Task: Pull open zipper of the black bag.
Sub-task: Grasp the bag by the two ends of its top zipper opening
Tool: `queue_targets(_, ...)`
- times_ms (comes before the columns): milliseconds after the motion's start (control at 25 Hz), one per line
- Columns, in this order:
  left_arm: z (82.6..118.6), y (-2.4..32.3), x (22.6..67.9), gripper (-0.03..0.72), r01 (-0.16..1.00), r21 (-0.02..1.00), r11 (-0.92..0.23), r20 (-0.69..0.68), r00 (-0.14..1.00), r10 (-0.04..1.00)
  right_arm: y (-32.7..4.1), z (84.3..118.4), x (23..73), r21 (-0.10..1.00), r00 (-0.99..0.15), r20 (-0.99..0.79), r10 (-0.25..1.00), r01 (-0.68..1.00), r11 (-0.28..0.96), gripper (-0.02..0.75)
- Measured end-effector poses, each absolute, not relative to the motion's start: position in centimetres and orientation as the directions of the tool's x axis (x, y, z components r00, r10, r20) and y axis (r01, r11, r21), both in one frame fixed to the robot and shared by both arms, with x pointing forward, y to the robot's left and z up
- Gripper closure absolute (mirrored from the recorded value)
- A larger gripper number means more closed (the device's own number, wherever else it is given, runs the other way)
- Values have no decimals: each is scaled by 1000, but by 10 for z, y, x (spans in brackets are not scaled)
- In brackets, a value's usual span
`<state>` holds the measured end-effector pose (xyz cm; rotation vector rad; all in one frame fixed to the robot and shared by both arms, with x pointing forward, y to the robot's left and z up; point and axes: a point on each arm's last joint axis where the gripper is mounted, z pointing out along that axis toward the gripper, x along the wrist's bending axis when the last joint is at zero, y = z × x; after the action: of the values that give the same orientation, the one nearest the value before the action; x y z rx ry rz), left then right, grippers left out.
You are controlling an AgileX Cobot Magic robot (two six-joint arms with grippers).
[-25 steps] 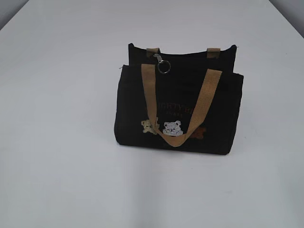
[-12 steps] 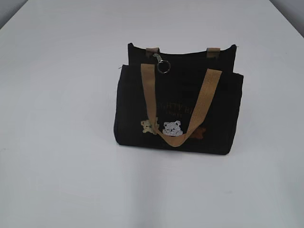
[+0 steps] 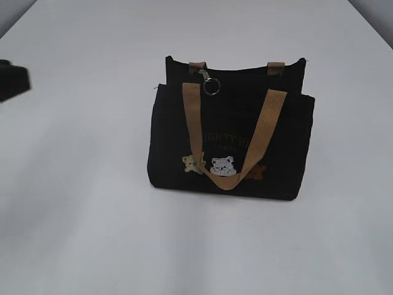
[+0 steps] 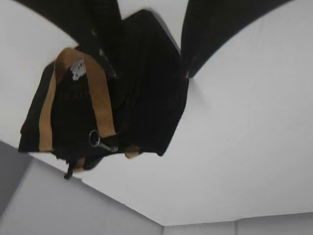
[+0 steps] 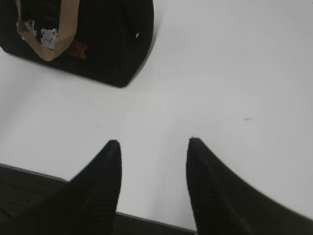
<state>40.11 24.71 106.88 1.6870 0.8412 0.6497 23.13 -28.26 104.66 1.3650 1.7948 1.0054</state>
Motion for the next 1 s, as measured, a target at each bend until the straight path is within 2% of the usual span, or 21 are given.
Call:
queue_targets(160, 1025, 233, 461, 386, 150, 942, -301, 80, 768, 635, -283, 1047, 231, 872, -237, -52, 970, 463, 160, 391)
queue_targets(360, 986, 203, 512, 358, 111, 911, -398, 110, 863, 493, -282, 1047, 231, 874, -243, -43, 969, 462, 154, 391)
queue_targets(560, 966, 172, 540, 309, 91, 884, -458, 126, 898, 422, -280, 1047, 231, 877, -257, -21, 966, 460, 142, 391)
queue_targets(800, 957, 138, 566, 302, 43, 883, -467, 143, 924, 355, -279, 1048, 231, 879, -268, -19, 963, 455, 144, 391)
queue_targets(880, 954, 125, 570, 368, 28, 882, -470, 147, 931, 333, -276, 1049, 236, 866, -313, -27, 949, 466, 178, 391)
queue_targets(1000, 951, 111, 569, 606, 19, 875, -483, 153, 937, 313, -266, 1060, 263, 851, -456, -44, 889, 449, 272, 391)
